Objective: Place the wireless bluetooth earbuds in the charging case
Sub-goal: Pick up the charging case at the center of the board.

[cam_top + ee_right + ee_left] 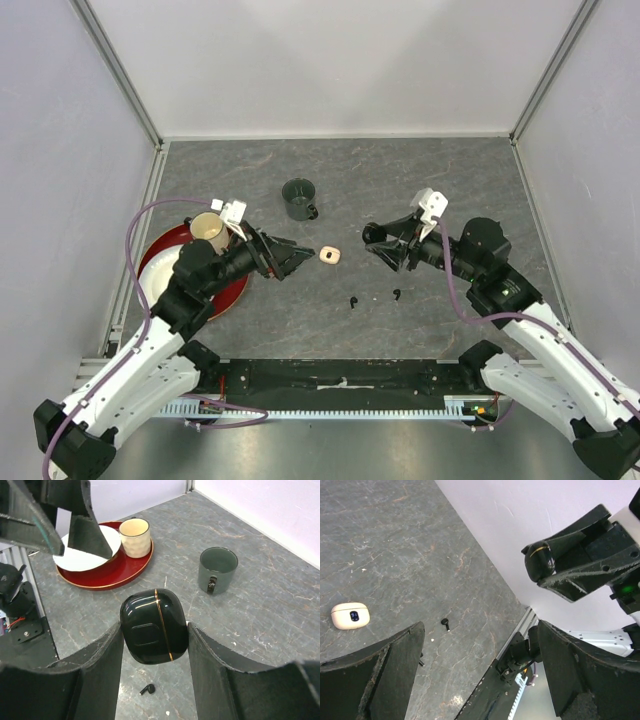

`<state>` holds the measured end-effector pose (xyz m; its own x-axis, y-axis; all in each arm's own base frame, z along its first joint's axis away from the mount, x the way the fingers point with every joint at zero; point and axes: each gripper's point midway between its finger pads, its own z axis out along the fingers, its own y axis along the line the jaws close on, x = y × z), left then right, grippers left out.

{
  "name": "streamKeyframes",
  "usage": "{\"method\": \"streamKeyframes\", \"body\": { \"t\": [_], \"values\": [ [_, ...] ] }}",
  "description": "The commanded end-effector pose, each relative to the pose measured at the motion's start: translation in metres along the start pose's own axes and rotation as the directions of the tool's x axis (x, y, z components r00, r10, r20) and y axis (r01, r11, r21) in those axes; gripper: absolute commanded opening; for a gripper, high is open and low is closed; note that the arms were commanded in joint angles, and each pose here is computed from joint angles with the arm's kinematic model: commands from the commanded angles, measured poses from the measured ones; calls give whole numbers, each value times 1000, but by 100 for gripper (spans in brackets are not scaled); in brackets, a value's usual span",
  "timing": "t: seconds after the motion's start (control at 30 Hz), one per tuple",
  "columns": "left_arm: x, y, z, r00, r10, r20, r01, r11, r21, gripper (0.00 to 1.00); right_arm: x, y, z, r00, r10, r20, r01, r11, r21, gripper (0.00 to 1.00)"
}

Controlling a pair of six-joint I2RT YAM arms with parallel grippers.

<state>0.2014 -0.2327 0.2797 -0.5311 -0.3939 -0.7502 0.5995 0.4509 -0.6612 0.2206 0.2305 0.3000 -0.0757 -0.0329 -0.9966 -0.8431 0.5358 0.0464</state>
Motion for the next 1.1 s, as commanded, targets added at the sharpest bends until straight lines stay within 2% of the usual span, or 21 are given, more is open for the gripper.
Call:
{"method": "streamKeyframes", "body": {
  "t": [0.0,0.13,0.2,0.23,0.3,0.33,0.37,0.4,0.5,0.63,0.77,0.87,1.07],
  "values": [
    [-28,-26,1,993,-74,95,67,994,82,100,4,16,-10,1000,5,-29,-6,999,-53,0],
    [-55,-41,-14,954,-145,262,102,980,171,100,8,16,-11,999,12,-34,-13,999,-53,0],
    [-49,-46,-28,946,-57,320,-19,973,230,100,8,14,-9,999,20,-33,-21,999,-40,0],
    [-52,-48,-32,937,-63,344,-24,970,242,100,8,13,-8,999,25,-35,-27,999,-38,0],
    [-54,-38,-33,936,-44,348,-15,986,166,100,6,16,-5,999,37,-26,-39,998,-52,0],
    [-38,-22,-27,963,-18,269,-5,996,87,100,5,17,-5,999,38,-21,-39,998,-58,0],
    [-46,-35,-29,969,24,247,-50,994,96,100,1,19,-4,999,38,-10,-39,997,-66,0],
    [-40,-30,-21,977,81,197,-97,993,72,100,1,22,-4,999,36,-9,-36,996,-79,0],
    [-28,-32,-9,991,122,60,-126,989,77,100,3,30,-1,999,25,-34,-29,992,-119,0],
    [-17,-36,7,994,88,-58,-81,989,123,99,4,39,2,996,-18,-82,6,990,-142,0],
    [-3,-47,21,983,44,-180,-5,978,209,93,11,47,5,990,-67,-127,49,989,-142,0],
    [5,-46,27,971,8,-239,45,976,215,90,9,52,7,986,-109,-124,92,986,-137,0],
    [9,-47,27,963,-26,-268,86,973,214,88,17,60,16,971,-179,-158,162,980,-117,0]
  ]
}}
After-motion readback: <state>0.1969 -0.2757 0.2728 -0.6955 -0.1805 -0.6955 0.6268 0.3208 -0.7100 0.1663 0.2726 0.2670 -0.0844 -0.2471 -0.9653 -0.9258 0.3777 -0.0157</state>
